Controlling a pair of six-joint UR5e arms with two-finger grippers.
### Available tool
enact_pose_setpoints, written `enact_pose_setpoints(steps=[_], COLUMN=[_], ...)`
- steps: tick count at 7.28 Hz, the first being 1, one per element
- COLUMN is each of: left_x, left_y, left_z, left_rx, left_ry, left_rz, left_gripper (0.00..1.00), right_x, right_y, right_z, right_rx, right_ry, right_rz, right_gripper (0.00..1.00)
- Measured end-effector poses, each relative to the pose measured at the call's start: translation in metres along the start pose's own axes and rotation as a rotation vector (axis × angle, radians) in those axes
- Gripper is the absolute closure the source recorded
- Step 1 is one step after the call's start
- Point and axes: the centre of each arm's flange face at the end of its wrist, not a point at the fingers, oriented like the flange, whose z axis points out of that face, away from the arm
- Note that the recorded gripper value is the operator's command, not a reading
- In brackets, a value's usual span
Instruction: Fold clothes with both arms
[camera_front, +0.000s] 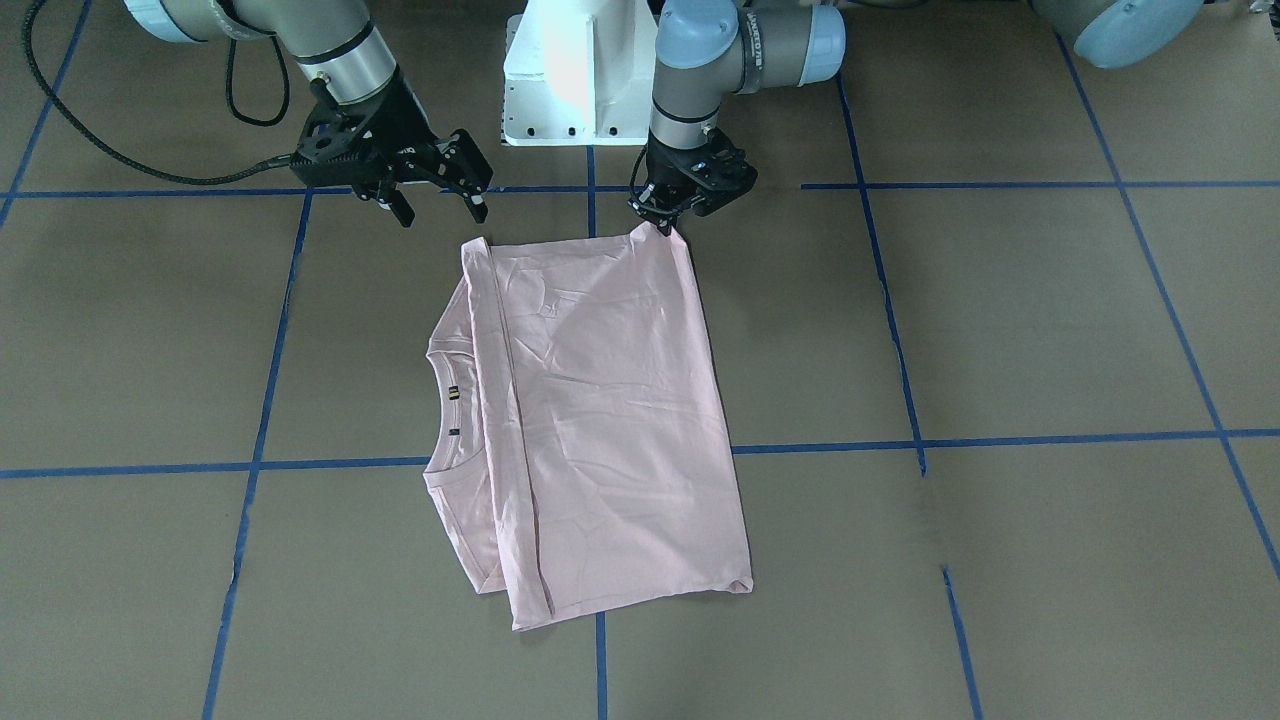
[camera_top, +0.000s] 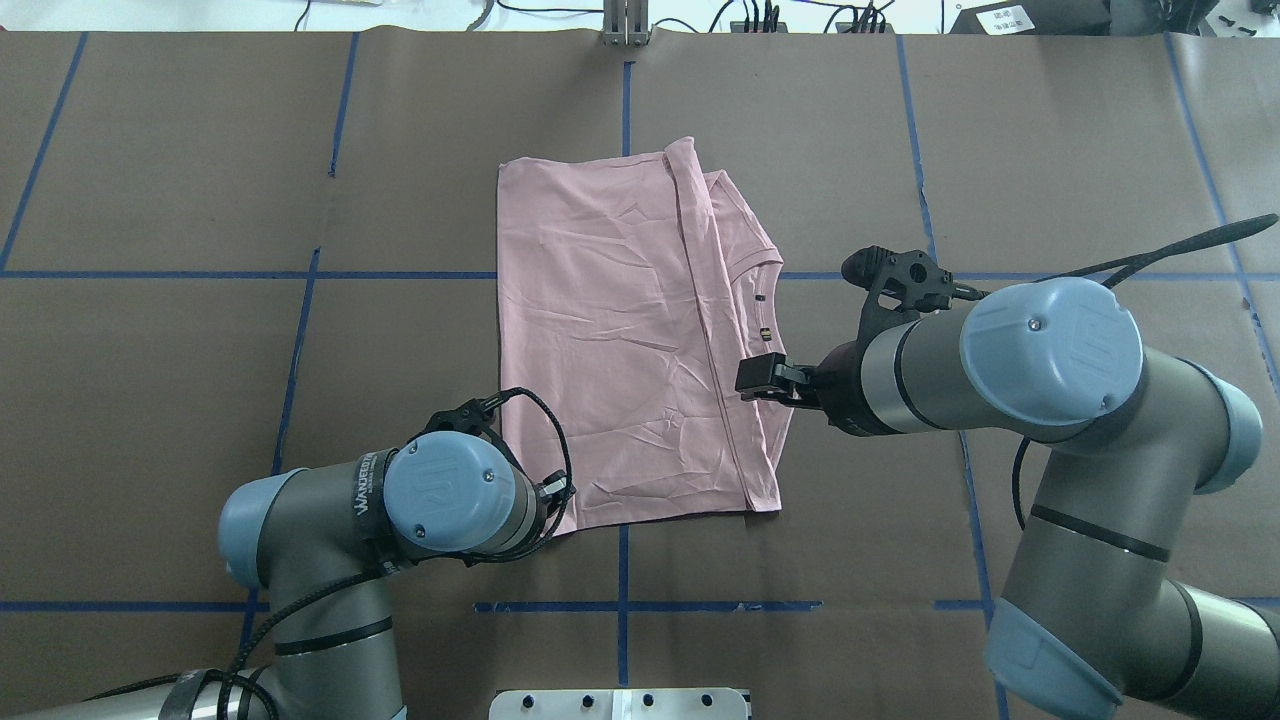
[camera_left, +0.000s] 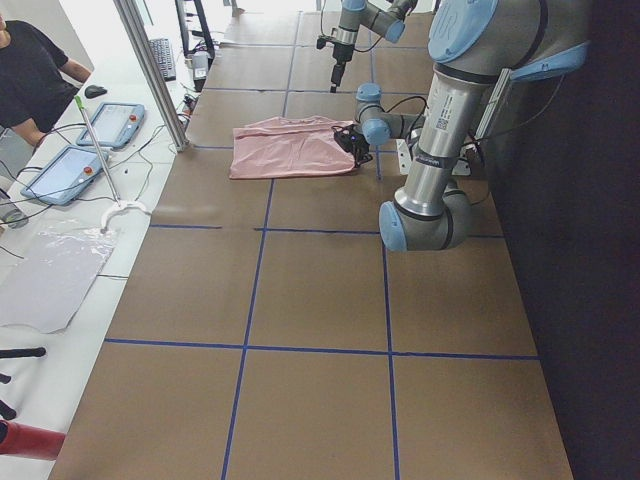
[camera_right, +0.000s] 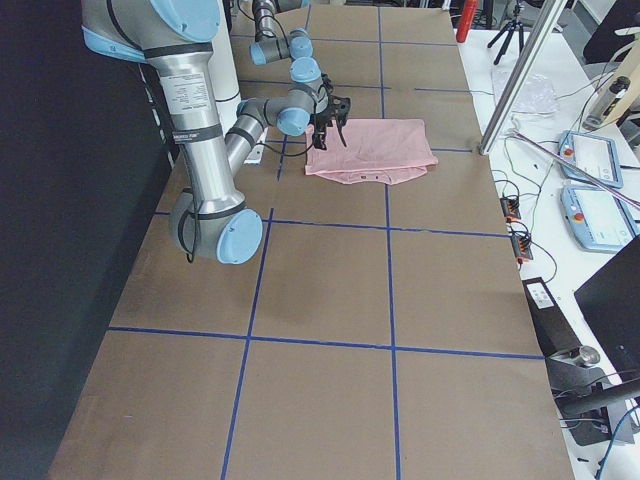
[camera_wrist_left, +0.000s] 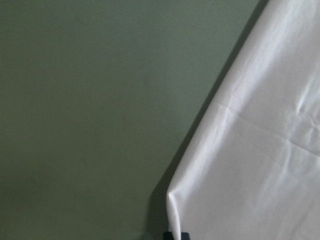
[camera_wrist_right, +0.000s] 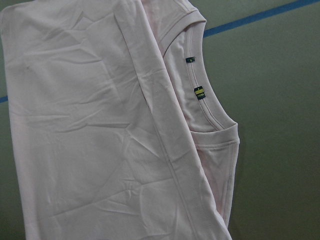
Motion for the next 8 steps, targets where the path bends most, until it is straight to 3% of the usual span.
enact_pose_setpoints(steps=[3,5,8], left_x=[0.003,0.003,0.004], left_y=[-0.008,-0.01,-0.014], left_z=[-0.015,-0.016,-0.018], left_rx=[0.002,0.006,0.011], left_ry=[0.027,0.031,0.036], left_rz=[0.026,0.026,0.026], left_gripper=[1.0,1.0,1.0], right_x=[-0.024,-0.019,-0.009], right_y=[0.016,0.02,0.025], right_z=[0.067,0.1,0.123], right_rx=[-0.034,-0.035,-0.039], right_ry=[0.072,0.154,0.219], right_rz=[0.203,0.238,0.244], right_gripper=[0.0,0.0,0.0])
